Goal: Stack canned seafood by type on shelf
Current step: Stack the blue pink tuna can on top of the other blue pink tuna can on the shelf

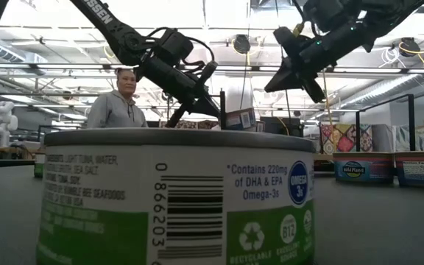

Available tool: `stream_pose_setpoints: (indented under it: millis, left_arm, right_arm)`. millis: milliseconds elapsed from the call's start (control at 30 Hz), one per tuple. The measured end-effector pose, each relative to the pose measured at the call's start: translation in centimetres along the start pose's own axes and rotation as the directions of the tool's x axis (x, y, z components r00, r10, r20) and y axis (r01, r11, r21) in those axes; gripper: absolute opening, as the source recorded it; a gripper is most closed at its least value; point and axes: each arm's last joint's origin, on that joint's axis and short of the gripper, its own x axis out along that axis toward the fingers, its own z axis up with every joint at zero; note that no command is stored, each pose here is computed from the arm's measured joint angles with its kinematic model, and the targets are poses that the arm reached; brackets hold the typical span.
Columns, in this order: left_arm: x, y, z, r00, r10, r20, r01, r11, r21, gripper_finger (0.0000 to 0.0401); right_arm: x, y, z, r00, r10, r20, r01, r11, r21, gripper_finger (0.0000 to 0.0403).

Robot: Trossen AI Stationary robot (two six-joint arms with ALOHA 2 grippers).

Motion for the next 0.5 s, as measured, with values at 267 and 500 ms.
stream_pose_setpoints:
  millis: [267,500]
  left_arm:
    - [0.1,-0.5,-0.4,1.000,0.014,0.021,-0.014,0.999,-0.035,0.0000]
    - [0.7,-0.6,-0.9,1.000,0.006,0.015,-0.006,0.999,-0.035,0.0000]
  right_arm:
    - [1.4,-0.2,-0.1,0.999,0.036,-0.006,-0.036,0.999,0.007,0.0000]
    - [2.1,-0.2,0.5,0.999,0.039,0.024,-0.038,0.999,-0.002,0.0000]
